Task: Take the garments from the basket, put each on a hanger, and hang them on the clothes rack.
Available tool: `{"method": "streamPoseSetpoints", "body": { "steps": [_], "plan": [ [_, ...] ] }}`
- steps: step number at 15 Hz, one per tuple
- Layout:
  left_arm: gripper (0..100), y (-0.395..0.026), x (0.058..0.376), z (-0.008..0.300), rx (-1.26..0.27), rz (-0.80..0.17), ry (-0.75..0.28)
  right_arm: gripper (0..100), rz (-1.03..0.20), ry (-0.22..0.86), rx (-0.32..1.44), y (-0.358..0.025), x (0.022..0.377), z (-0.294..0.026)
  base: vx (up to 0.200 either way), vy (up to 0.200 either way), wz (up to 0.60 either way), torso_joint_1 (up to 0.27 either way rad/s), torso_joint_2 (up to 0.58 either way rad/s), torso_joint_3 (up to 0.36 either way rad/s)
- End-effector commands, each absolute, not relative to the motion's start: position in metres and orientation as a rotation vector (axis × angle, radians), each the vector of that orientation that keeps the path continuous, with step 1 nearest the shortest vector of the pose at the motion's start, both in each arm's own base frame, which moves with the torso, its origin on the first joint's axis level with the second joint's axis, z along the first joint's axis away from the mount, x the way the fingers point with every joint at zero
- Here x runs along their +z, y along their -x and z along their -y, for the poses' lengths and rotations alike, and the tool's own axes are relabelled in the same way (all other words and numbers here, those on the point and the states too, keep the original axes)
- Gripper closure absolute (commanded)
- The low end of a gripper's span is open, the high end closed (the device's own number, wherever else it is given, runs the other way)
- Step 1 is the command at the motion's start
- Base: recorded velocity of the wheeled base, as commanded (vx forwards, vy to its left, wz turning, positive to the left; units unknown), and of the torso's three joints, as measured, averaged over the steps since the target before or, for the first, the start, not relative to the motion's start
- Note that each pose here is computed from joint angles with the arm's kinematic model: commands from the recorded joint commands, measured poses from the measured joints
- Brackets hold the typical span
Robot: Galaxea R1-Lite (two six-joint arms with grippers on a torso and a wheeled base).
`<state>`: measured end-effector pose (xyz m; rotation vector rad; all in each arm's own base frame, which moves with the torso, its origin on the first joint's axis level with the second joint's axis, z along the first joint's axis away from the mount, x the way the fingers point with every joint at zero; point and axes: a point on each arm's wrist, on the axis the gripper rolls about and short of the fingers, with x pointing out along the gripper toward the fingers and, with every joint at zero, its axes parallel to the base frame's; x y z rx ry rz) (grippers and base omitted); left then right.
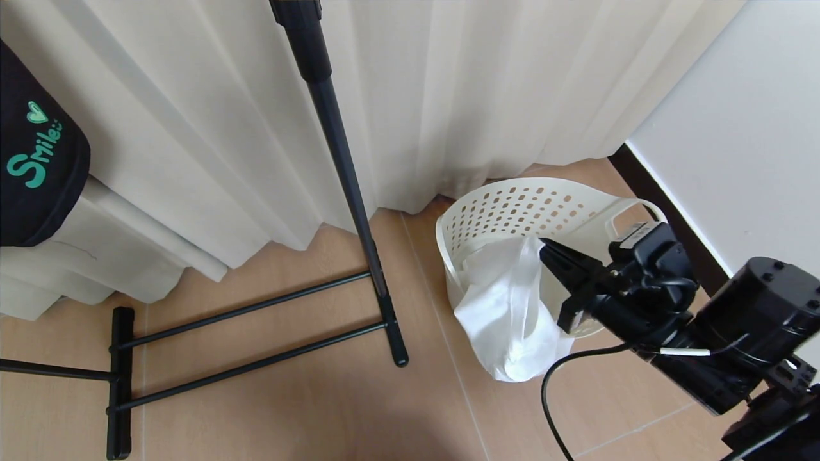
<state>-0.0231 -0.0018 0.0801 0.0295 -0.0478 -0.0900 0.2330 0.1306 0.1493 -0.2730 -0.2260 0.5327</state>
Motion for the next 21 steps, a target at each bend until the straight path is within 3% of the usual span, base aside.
{"method": "streamPoseSetpoints", "body": {
  "steps": [1,8,18,21],
  "plan": [
    [0,0.023,0.080,0.002,-0.090,0.047,-0.029,100,0.329,0.245,0.544,-0.205,0.180,-0.123,0.000,0.000,0.00,0.000,0.00,0.000],
    [0,0.023,0.080,0.002,-0.093,0.046,-0.031,100,0.373,0.195,0.642,-0.136,0.238,-0.103,0.000,0.000,0.00,0.000,0.00,0.000],
    [0,0.023,0.080,0.002,-0.091,0.046,-0.031,100,0.373,0.147,0.655,-0.126,0.248,-0.099,0.000,0.000,0.00,0.001,0.00,0.122],
    [0,0.023,0.080,0.002,-0.091,0.046,-0.029,100,0.312,0.166,0.668,-0.117,0.252,-0.091,0.000,0.000,0.00,-0.001,0.00,0.201]
  ]
}}
